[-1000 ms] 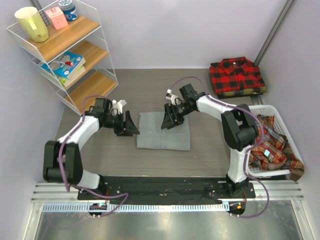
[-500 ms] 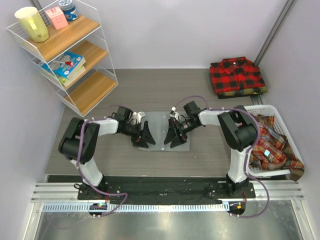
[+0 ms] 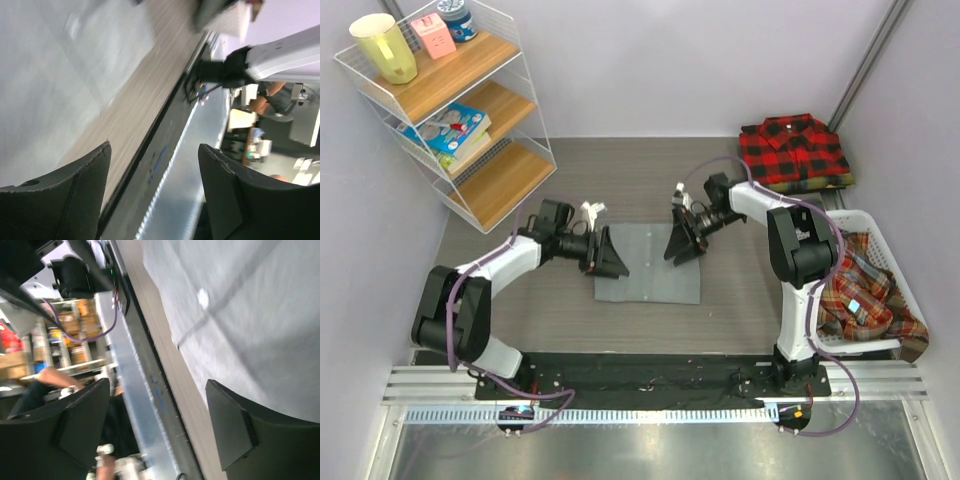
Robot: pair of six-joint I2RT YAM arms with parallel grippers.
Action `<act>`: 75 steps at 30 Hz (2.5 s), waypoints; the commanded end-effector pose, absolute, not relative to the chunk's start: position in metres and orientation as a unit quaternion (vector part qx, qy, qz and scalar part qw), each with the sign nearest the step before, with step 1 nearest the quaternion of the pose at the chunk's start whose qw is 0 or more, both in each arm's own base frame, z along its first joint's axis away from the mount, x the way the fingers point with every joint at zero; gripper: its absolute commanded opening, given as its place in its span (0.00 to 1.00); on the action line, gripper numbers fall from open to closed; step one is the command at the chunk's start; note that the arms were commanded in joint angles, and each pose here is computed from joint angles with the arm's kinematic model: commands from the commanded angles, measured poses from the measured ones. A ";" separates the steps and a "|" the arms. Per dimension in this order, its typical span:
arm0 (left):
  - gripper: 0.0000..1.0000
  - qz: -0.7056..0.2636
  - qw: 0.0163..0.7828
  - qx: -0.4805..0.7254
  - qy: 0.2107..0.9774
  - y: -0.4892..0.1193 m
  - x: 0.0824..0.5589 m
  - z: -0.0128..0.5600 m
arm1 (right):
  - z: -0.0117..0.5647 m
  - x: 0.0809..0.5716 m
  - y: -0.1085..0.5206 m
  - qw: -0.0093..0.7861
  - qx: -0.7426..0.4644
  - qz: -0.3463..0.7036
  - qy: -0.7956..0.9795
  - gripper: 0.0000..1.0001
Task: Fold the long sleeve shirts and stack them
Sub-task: Fold the shirt
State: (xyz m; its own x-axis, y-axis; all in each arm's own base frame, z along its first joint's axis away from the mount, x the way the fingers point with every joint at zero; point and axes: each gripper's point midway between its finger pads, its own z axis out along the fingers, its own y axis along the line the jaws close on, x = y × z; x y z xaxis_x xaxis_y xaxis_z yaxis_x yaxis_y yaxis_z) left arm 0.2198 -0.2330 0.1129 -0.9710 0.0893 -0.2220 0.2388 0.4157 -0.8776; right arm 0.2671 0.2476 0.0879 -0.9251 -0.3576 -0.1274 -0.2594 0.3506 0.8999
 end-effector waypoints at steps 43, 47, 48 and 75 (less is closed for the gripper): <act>0.65 -0.435 0.144 -0.001 0.889 -0.182 0.324 0.046 | 0.084 0.333 0.274 -0.136 0.395 -0.272 -0.867 0.59; 0.61 -0.455 0.110 0.006 0.884 -0.193 0.318 0.029 | 0.061 0.328 0.264 -0.118 0.394 -0.253 -0.876 0.58; 0.60 -0.455 0.099 0.004 0.885 -0.195 0.315 0.021 | 0.054 0.328 0.262 -0.111 0.396 -0.248 -0.877 0.58; 0.22 -0.474 0.101 -0.047 0.873 -0.219 0.346 -0.012 | 0.030 0.328 0.261 -0.082 0.386 -0.241 -0.887 0.59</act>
